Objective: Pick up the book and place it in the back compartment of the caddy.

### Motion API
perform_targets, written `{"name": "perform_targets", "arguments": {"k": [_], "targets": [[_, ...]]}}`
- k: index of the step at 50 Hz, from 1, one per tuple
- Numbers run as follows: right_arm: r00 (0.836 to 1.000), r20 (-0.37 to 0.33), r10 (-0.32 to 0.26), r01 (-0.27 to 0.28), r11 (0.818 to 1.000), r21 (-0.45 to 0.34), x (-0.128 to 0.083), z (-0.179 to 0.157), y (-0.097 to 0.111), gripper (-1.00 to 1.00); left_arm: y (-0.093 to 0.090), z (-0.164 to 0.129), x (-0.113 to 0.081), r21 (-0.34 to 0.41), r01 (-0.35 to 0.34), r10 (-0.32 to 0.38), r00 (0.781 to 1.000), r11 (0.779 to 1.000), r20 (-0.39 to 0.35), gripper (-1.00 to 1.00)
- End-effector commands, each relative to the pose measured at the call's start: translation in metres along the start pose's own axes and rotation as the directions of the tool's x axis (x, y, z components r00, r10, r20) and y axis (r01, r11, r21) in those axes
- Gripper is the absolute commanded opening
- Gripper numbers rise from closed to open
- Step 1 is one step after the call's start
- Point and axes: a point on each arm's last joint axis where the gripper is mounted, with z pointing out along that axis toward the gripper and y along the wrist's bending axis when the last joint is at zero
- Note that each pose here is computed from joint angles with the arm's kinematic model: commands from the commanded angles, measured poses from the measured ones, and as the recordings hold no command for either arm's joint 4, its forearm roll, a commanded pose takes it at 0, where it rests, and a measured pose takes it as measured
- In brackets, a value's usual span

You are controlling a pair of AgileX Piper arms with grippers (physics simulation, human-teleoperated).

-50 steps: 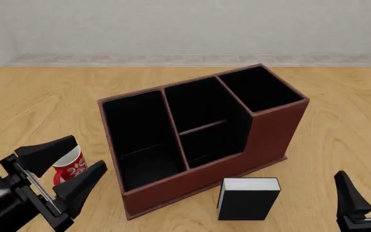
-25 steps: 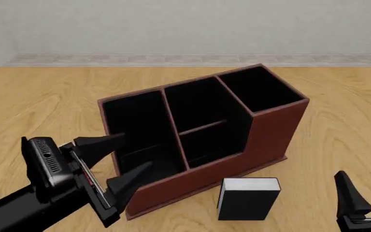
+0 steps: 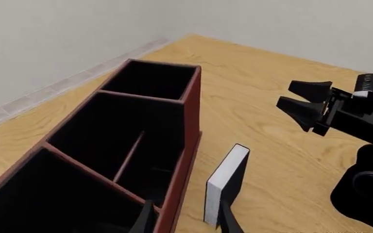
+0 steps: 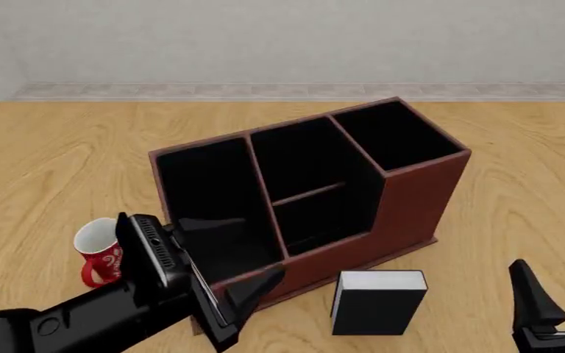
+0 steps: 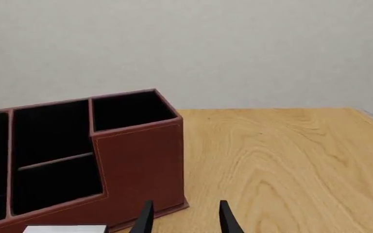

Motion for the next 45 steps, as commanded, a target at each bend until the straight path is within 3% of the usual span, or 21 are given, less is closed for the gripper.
{"name": "perform_targets", "arguments": {"k": [1,14,18,23,26,45], "targets": [[1.0,-0.01,0.011,-0.011,1.0,0.001,0.001,0.002,0.0,1.0,-0.01,0.018,0.009,0.043,0.019,-0.018,1.0,0.999,-0.02,1.0],[1.0,0.007,-0.007,0.007,1.0,-0.001,0.0,-0.001,0.0,1.0,-0.021,0.033,0.014,0.086,0.023,-0.02,0.999,0.996,-0.031,1.0],[1.0,-0.009,0.009,-0.009,1.0,0.001,0.0,0.002,0.0,1.0,-0.027,0.04,0.018,0.107,0.004,0.001,0.999,0.994,-0.04,1.0],[1.0,0.008,-0.008,0.008,1.0,-0.001,0.0,-0.001,0.0,1.0,-0.039,0.052,0.028,0.149,-0.013,0.024,0.997,0.989,-0.067,1.0],[1.0,-0.01,0.01,-0.01,1.0,0.001,0.001,0.002,0.0,1.0,-0.043,0.055,0.028,0.159,-0.009,0.02,0.998,0.987,-0.067,1.0],[1.0,0.004,-0.005,0.005,1.0,-0.001,0.0,0.0,0.0,1.0,-0.055,0.07,0.027,0.191,-0.002,0.019,0.996,0.982,-0.088,1.0]]}}
